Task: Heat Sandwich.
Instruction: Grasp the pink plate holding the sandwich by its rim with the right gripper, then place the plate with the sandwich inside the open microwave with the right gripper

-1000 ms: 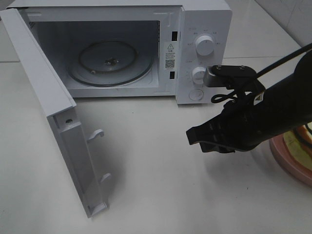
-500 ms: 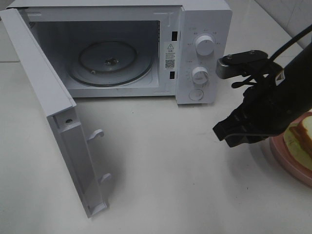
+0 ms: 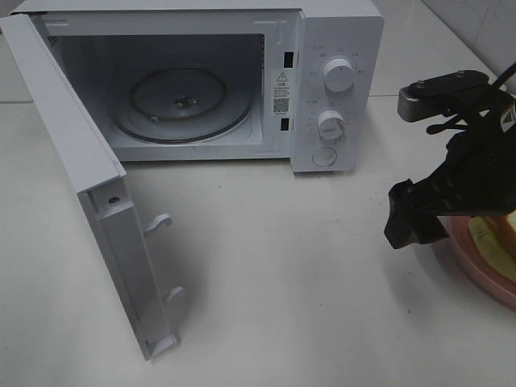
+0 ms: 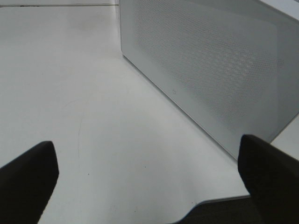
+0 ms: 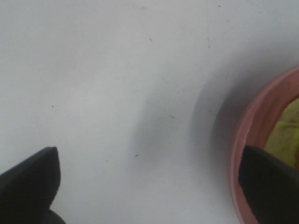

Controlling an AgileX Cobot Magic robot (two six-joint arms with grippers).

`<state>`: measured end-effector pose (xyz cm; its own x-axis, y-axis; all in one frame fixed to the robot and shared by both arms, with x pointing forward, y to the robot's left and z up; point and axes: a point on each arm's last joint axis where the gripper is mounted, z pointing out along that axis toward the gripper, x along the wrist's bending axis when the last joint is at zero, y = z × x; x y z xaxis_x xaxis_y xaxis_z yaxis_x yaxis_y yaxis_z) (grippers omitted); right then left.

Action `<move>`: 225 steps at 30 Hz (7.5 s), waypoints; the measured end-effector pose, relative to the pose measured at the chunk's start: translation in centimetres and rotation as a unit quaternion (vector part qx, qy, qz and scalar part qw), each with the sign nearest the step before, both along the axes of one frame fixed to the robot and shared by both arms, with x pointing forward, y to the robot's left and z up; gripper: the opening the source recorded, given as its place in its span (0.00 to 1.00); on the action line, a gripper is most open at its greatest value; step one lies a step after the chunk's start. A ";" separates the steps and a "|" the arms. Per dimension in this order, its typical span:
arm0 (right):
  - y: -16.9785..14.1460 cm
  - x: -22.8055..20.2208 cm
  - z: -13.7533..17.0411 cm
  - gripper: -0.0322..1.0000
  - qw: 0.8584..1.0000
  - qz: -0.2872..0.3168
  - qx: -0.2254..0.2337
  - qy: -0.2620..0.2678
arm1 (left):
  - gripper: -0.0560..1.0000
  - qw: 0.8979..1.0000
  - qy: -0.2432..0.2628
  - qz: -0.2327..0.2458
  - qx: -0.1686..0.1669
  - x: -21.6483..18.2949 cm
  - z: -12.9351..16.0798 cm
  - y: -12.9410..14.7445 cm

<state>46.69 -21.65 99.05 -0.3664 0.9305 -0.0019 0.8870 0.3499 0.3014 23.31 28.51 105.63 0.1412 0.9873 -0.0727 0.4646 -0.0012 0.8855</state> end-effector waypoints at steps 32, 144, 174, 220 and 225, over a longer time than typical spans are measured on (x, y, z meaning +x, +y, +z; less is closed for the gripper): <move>-4.3 2.6 -4.8 0.91 0.991 -0.104 -0.033 0.082 | 0.97 1.000 0.000 0.000 0.000 0.0 0.0 0.0; 3.5 -0.6 -5.8 0.06 0.968 0.021 -0.245 0.052 | 0.97 1.000 0.000 0.000 0.000 0.0 0.0 0.0; 3.7 -9.2 -1.8 0.05 0.950 0.198 -0.240 -0.032 | 0.97 1.000 0.000 0.000 0.000 0.0 0.0 0.0; 4.8 -9.3 0.1 0.06 0.723 0.616 -0.270 -0.158 | 0.97 1.000 0.000 0.000 0.000 0.0 0.0 0.0; 5.2 -9.2 0.3 0.06 0.698 0.639 -0.267 -0.181 | 0.97 1.000 0.000 0.000 0.000 0.0 0.0 0.0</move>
<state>37.46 -16.42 99.30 -0.7820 -0.3252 -0.5317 -0.3537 0.9340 -0.0510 23.31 28.51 105.63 0.1407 0.9874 -0.0719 0.4646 -0.0017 0.8855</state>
